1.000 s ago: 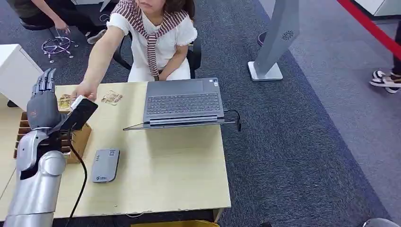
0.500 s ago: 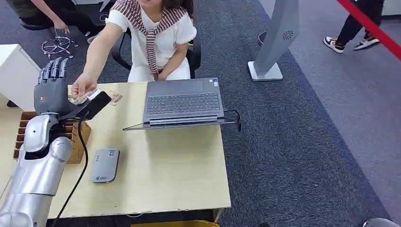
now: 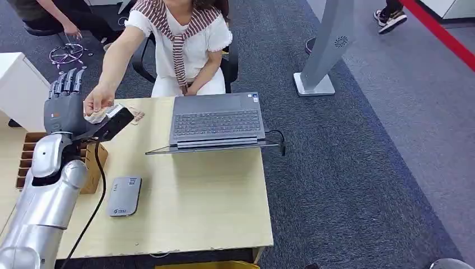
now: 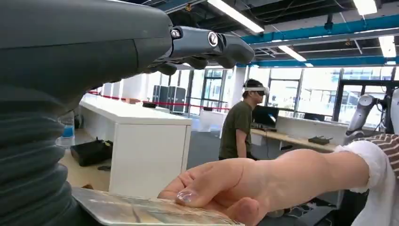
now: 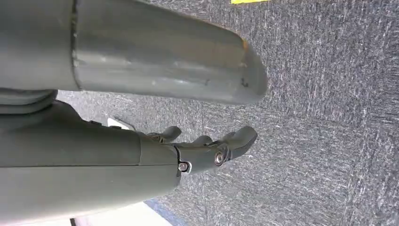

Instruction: Pass the card to the sensor for recognition and then transmit it.

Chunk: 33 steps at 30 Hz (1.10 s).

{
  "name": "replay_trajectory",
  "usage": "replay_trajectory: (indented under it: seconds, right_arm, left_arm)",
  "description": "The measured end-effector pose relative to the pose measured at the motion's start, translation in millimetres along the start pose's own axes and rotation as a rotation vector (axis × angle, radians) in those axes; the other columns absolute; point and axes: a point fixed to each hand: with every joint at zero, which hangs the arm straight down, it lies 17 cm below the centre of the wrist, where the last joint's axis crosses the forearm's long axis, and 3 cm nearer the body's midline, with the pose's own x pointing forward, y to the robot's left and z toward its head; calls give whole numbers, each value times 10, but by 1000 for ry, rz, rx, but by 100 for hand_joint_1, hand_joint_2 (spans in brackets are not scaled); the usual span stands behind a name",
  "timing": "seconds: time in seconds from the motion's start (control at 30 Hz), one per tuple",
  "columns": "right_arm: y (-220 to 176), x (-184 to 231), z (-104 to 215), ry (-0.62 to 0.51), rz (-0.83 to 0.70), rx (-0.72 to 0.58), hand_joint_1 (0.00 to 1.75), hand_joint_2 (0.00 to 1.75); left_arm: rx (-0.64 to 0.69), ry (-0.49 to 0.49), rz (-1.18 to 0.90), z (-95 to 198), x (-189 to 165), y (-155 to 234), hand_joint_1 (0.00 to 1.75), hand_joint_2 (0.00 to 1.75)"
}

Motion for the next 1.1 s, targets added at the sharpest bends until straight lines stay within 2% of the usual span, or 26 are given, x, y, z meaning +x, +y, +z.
replay_trajectory:
  seconds: [0.6, 0.63, 0.67, 1.1]
  right_arm:
    - [-4, -1, -1, 0, 1, 0, 0, 0]
    - [-4, 0, -1, 0, 2, 0, 0, 0]
    - [-4, 0, -1, -1, 3, -1, 0, 0]
    - [-24, 5, -9, -10, 32, 0, 0, 0]
  left_arm:
    - [-3, -5, -3, 3, 19, -13, 0, 175]
    - [-2, -5, -3, 3, 19, -11, 5, 175]
    - [-2, -5, -2, 3, 22, -12, 175, 175]
    - [-1, -2, 10, 6, 15, -24, 175, 175]
